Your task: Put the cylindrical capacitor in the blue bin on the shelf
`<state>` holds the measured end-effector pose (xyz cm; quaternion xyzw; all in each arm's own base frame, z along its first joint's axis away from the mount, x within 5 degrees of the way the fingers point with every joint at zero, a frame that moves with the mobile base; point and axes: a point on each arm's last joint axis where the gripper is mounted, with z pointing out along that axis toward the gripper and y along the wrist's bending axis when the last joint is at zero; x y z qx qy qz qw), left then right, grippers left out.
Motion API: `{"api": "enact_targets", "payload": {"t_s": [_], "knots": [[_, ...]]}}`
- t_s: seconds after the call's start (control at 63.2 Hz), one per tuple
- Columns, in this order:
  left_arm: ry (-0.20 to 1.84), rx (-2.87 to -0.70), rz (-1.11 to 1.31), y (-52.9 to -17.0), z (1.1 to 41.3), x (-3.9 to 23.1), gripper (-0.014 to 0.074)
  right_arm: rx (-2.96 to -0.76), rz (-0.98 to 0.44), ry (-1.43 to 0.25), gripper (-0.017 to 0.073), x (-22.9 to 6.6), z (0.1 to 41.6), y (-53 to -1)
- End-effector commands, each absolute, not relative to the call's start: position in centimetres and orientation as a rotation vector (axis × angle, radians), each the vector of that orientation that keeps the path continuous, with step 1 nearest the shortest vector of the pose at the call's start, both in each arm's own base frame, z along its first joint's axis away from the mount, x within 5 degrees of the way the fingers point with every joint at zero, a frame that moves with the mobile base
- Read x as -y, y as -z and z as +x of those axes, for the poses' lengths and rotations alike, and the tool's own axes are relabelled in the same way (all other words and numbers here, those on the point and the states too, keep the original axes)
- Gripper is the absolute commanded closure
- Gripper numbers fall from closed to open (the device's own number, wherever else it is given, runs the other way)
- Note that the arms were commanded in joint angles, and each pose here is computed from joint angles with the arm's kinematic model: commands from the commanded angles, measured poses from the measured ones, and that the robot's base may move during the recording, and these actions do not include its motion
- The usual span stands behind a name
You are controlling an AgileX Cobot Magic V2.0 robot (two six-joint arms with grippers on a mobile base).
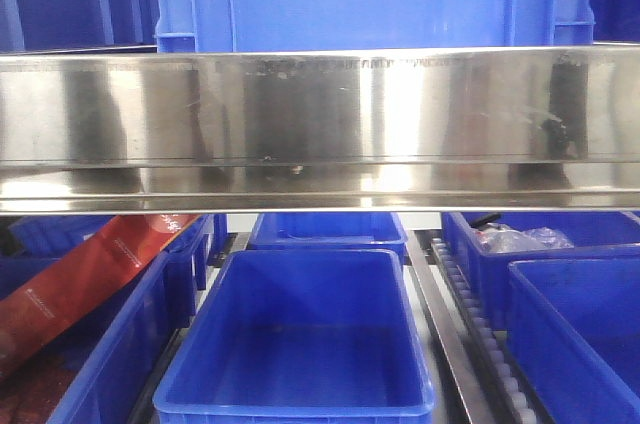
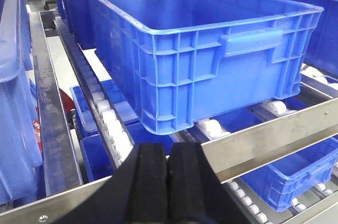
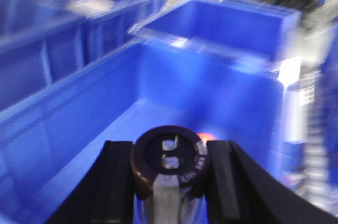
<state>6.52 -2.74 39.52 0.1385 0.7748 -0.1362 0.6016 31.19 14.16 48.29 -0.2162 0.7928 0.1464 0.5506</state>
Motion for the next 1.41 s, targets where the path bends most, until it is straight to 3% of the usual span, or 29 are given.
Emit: {"api": "enact_targets", "payload": {"t_s": [0.0, 0.316, 0.348, 0.553, 0.632, 0.727, 0.854, 1.075, 1.391], "knots": [[0.324, -1.775, 0.304, -39.7, 6.4, 2.7, 0.0705, -1.913, -0.547, -0.346, 0.0721, -15.7, 33.3, -46.8], [0.326, -1.776, 0.303, -39.7, 6.4, 2.7, 0.0705, -2.074, -0.584, -0.336, 0.0710, -17.8, 38.1, -40.6], [0.326, -1.776, 0.303, -39.7, 6.4, 2.7, 0.0705, -2.084, -0.586, -0.335, 0.0671, -17.9, 38.3, -40.2], [0.326, -1.776, 0.303, -39.7, 6.4, 2.7, 0.0705, -2.110, -0.597, -0.335, 0.0074, -17.9, 38.2, -39.9], [0.326, -1.776, 0.303, -39.7, 6.4, 2.7, 0.0705, -2.106, -0.596, -0.339, 0.0017, -17.8, 37.9, -40.3], [0.326, -1.776, 0.303, -39.7, 6.4, 2.7, 0.0705, -2.086, -0.592, -0.346, 0.0048, -17.6, 37.1, -41.3], [0.326, -1.776, 0.303, -39.7, 6.4, 2.7, 0.0705, -2.042, -0.589, -0.351, 0.0197, -16.7, 35.2, -43.8], [0.326, -1.776, 0.303, -39.7, 6.4, 2.7, 0.0705, -1.989, -0.556, -0.334, 0.0727, -12.9, 29.7, -49.1], [0.326, -1.776, 0.303, -39.7, 6.4, 2.7, 0.0705, -1.925, -0.424, -0.246, 0.0718, -7.1, 22.3, -50.0]]}}
